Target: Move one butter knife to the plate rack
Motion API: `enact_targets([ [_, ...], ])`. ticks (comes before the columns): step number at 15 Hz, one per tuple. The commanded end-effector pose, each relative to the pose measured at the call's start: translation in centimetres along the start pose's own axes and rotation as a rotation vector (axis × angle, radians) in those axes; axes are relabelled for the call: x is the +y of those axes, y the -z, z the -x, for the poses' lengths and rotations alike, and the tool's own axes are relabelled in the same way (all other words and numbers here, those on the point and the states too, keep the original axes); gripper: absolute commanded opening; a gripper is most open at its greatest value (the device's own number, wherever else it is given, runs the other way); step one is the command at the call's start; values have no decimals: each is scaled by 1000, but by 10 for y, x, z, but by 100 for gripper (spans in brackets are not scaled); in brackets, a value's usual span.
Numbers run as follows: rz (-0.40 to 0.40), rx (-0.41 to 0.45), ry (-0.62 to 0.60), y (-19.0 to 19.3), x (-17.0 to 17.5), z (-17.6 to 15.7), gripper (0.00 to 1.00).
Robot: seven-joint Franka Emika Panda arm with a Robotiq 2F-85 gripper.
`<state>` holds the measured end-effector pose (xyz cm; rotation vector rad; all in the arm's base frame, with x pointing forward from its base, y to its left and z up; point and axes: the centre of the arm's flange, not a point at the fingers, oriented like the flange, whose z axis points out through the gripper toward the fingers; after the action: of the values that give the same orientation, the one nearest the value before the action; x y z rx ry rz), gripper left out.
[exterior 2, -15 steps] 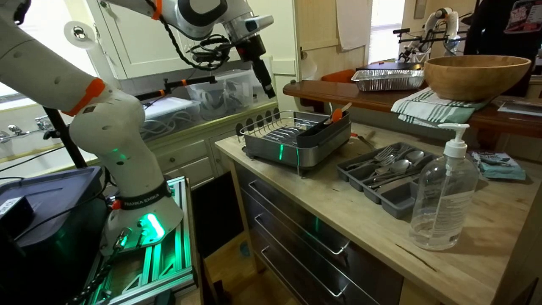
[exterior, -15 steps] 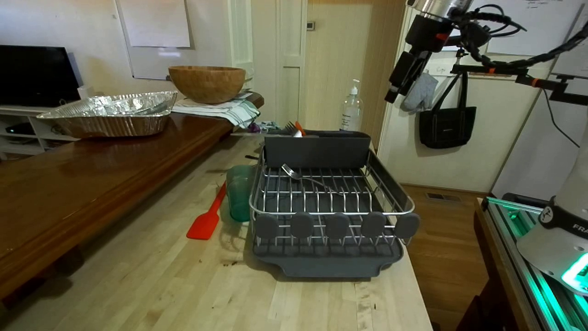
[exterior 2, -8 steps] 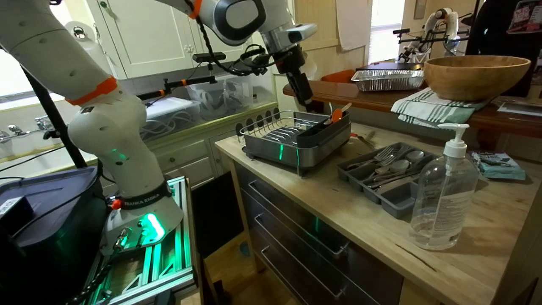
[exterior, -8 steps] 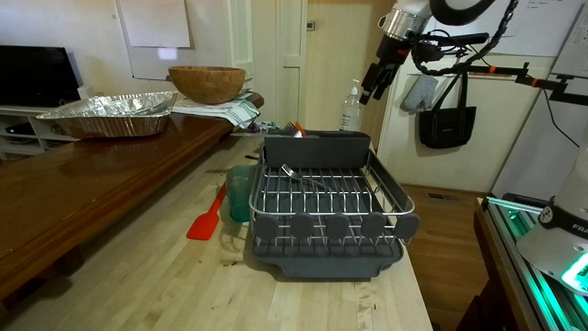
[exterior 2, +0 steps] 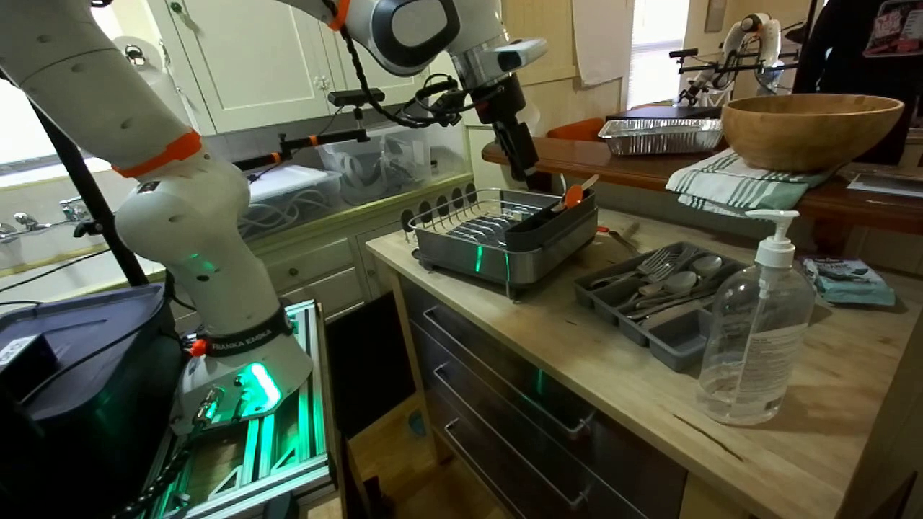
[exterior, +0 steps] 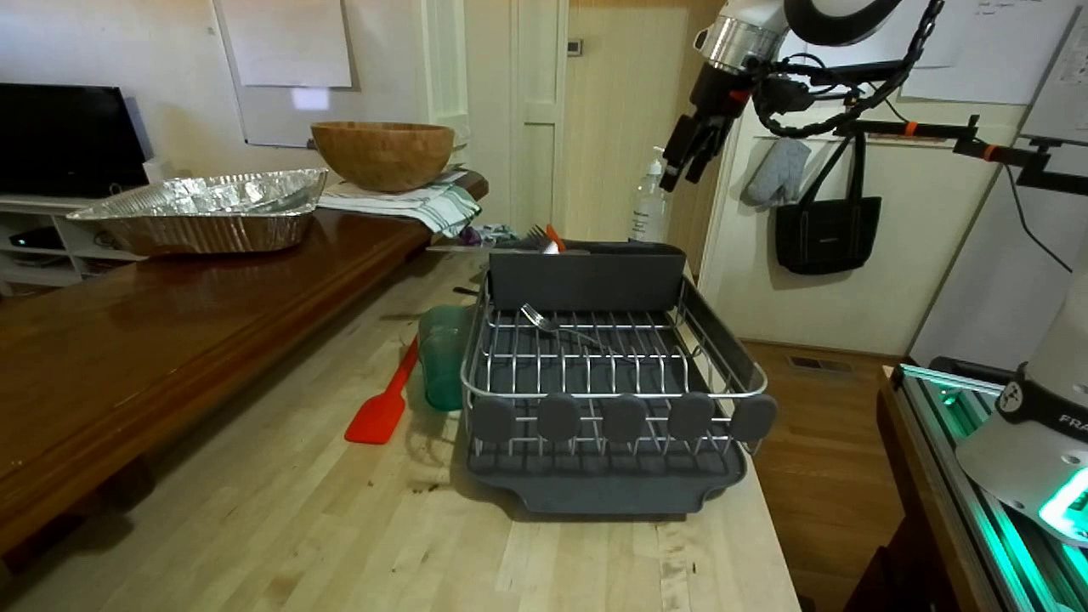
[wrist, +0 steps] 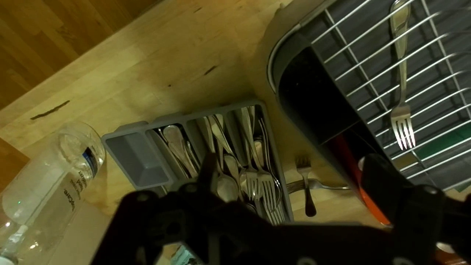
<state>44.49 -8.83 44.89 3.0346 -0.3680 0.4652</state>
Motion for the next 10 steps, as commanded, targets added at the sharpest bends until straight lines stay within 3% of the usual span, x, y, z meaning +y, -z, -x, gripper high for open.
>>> enact_targets([
  [1,10,-26,-14,-12,0,-16,100],
  [10,149,-100,159,-117,70,-133,100],
])
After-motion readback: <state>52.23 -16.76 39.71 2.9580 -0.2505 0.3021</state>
